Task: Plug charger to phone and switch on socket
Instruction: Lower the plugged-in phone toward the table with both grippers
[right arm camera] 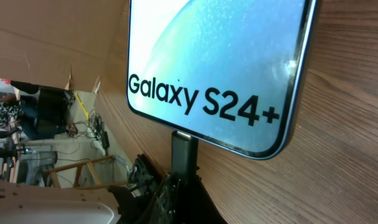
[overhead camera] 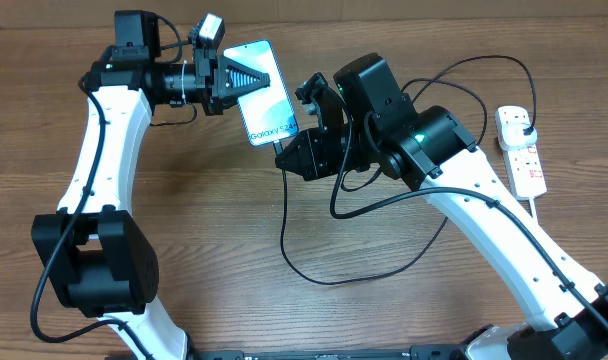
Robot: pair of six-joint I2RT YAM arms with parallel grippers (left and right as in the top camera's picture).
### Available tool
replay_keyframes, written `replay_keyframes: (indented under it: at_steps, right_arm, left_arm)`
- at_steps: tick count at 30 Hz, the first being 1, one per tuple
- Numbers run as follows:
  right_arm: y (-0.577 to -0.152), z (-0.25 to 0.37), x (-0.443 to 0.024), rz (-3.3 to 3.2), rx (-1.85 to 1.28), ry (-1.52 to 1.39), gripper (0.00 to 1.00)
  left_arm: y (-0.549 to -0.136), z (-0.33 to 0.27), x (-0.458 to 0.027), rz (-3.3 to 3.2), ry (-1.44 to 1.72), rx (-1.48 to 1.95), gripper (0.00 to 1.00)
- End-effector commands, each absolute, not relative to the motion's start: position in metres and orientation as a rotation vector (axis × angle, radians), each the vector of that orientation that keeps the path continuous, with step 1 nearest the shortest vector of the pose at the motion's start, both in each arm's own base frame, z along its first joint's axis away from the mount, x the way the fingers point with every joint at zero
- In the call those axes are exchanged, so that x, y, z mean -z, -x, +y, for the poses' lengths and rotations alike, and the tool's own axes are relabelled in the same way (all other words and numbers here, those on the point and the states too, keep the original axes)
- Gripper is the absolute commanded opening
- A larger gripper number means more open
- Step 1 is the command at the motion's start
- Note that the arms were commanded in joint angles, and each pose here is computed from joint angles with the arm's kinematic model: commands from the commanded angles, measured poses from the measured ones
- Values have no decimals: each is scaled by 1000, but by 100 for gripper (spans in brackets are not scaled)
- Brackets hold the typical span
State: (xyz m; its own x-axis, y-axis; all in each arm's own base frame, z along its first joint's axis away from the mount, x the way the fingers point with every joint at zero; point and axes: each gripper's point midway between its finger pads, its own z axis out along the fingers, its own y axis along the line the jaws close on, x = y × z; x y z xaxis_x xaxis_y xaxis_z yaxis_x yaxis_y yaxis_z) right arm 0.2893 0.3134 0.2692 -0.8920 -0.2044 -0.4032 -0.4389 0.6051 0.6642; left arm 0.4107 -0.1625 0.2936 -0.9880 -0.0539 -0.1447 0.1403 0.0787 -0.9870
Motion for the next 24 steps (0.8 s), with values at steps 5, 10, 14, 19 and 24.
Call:
replay_keyframes:
  at_steps: [5, 10, 14, 19, 24]
  right_arm:
    - [-305, 310, -283, 2467, -1108, 475, 4]
    - [-306, 310, -283, 2468, -1106, 474, 4]
    - [-310, 306, -283, 2464, -1102, 458, 4]
    - [-314, 302, -283, 2465, -1097, 442, 4]
    - [-311, 300, -280, 2490, -1091, 437, 22]
  left_arm:
    - [-393, -182, -310, 2129, -223, 2155, 4]
    - [-391, -185, -310, 2130, -236, 2158, 4]
    - [-391, -185, -309, 2133, -232, 2160, 4]
    - [-390, -185, -308, 2128, -242, 2149, 4]
    - [-394, -185, -301, 2164, -220, 2097, 4]
